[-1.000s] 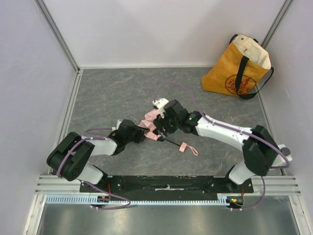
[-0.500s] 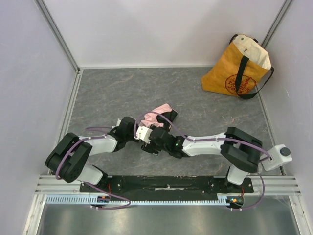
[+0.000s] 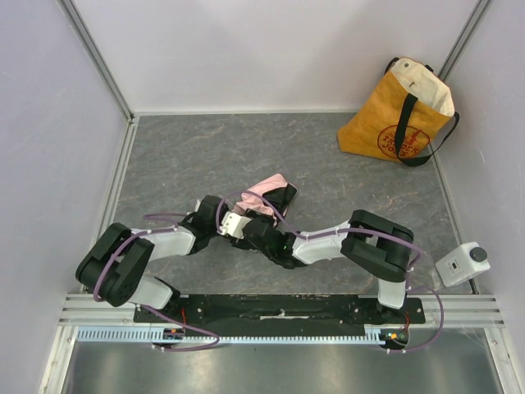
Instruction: Put away the umbrella
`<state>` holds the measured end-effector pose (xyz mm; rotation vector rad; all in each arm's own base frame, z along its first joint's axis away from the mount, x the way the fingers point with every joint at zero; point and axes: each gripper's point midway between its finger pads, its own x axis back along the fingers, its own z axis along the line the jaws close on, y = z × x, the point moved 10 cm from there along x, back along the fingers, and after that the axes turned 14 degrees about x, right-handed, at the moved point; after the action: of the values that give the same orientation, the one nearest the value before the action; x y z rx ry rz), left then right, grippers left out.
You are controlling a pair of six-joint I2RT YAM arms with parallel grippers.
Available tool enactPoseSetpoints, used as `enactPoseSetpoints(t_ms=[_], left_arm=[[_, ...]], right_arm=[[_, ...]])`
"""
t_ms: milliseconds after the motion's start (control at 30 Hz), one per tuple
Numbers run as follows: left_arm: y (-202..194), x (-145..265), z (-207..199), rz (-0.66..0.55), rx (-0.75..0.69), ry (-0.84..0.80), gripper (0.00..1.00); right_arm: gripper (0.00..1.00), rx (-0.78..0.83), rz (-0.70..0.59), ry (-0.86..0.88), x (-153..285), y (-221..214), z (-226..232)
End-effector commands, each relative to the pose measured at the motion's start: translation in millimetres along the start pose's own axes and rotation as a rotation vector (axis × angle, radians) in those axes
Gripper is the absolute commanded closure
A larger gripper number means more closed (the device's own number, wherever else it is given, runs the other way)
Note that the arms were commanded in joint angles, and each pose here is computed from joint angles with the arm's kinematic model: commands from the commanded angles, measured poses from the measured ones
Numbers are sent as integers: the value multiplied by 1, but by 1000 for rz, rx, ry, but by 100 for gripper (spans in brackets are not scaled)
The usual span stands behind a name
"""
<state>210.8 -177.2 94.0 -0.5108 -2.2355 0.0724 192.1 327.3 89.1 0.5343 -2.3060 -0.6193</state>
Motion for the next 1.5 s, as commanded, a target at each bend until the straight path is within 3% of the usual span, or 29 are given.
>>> enactPoseSetpoints(t_ms=[0, 167, 367, 667, 900, 933, 967, 1100, 1133, 1200, 1267, 1367, 1467], left_arm=[[26, 12, 87, -126, -34, 444, 98], [29, 14, 81, -120, -42, 435, 98], [30, 18, 72, -129, -73, 410, 98], [28, 23, 66, -120, -85, 362, 98], [33, 31, 52, -160, -132, 196, 98], [33, 32, 46, -159, -158, 143, 99], [34, 33, 45, -173, -167, 127, 98], [36, 34, 38, -152, -175, 3, 98], [36, 33, 40, -141, -156, 5, 98], [36, 29, 45, -131, -107, 53, 98], [36, 27, 49, -122, -57, 119, 98], [34, 32, 52, -85, 7, 267, 99], [31, 41, 46, -62, 22, 292, 98]], right_arm=[[34, 15, 142, 52, -10, -25, 10], [42, -60, 183, 123, -9, -38, 21], [41, -220, 188, 162, 2, -46, 34], [72, -245, 268, 265, -12, -60, 61], [83, -258, 298, 415, -10, -69, 80], [97, -255, 302, 425, -9, -70, 80], [100, -250, 311, 437, -8, -71, 81], [100, -212, 371, 523, -11, -73, 86], [89, -204, 398, 511, -11, -73, 84], [56, -197, 398, 427, -10, -70, 77], [2, -179, 374, 373, -9, -63, 68], [2, -88, 315, 256, -9, -48, 57], [2, -13, 358, 148, -14, -43, 45]])
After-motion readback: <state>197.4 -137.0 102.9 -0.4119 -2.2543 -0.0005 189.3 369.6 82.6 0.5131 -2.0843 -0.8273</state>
